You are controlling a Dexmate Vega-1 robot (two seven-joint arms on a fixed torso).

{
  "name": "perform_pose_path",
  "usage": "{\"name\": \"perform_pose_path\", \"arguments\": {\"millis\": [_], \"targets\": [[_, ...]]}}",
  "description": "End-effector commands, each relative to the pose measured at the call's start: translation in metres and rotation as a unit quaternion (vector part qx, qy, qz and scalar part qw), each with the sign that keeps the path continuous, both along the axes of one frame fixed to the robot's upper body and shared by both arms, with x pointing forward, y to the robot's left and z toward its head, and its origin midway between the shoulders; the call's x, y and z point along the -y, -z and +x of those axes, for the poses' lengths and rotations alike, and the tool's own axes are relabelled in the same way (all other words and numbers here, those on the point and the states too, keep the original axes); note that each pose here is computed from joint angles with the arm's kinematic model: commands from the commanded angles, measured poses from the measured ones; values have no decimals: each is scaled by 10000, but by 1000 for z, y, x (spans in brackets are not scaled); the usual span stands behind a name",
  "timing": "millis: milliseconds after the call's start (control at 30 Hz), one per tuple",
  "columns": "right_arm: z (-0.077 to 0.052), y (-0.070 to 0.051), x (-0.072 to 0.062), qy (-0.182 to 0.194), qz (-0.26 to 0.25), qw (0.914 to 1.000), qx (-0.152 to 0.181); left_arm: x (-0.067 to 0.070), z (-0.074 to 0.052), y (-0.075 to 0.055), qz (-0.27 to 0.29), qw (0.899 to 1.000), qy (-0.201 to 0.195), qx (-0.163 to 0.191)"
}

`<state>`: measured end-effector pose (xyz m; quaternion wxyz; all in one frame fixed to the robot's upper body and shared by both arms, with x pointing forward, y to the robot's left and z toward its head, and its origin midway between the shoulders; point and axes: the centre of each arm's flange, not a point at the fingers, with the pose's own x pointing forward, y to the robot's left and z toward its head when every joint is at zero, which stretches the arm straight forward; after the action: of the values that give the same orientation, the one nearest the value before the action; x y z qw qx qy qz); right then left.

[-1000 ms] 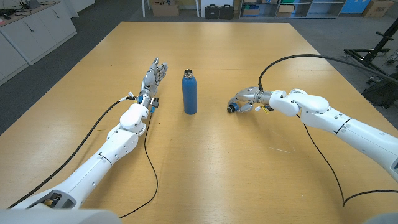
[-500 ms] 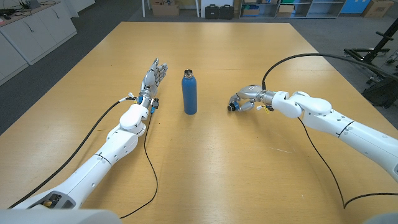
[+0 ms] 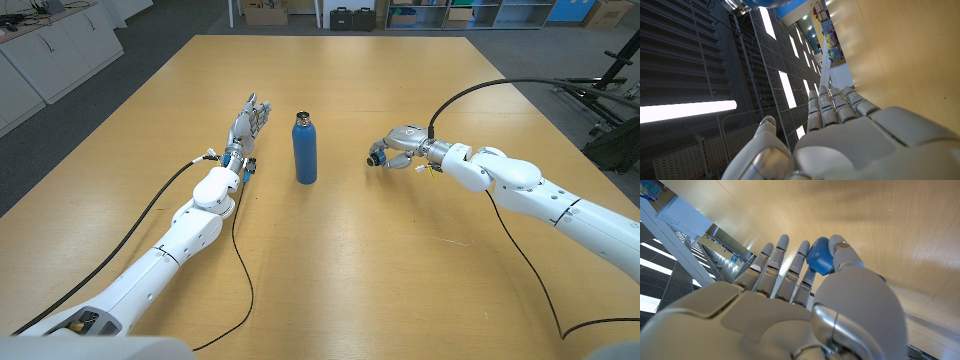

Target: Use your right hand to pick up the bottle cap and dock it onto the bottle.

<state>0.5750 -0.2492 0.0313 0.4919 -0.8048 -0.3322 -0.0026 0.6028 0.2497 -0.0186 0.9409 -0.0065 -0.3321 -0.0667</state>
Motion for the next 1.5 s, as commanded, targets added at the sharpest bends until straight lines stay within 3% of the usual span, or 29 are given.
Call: {"name": "perform_pose_path", "arguments": {"millis": [33,767,1233,1500], "targets": [[-20,-18,-9,122,-163,9967,791,3,-1,-3,-2,10000,41,43],[-44,-60,-29,181,-308,9783,2041,0,-6,5,-20,9999,78,84],[-45,-89,-45,53,-311,9654,2590,-2,-8,8,-80,9999,74,122],[-47,-99,-57,-154,-313,9527,3019,-1,-6,9,-97,9999,80,99]]}}
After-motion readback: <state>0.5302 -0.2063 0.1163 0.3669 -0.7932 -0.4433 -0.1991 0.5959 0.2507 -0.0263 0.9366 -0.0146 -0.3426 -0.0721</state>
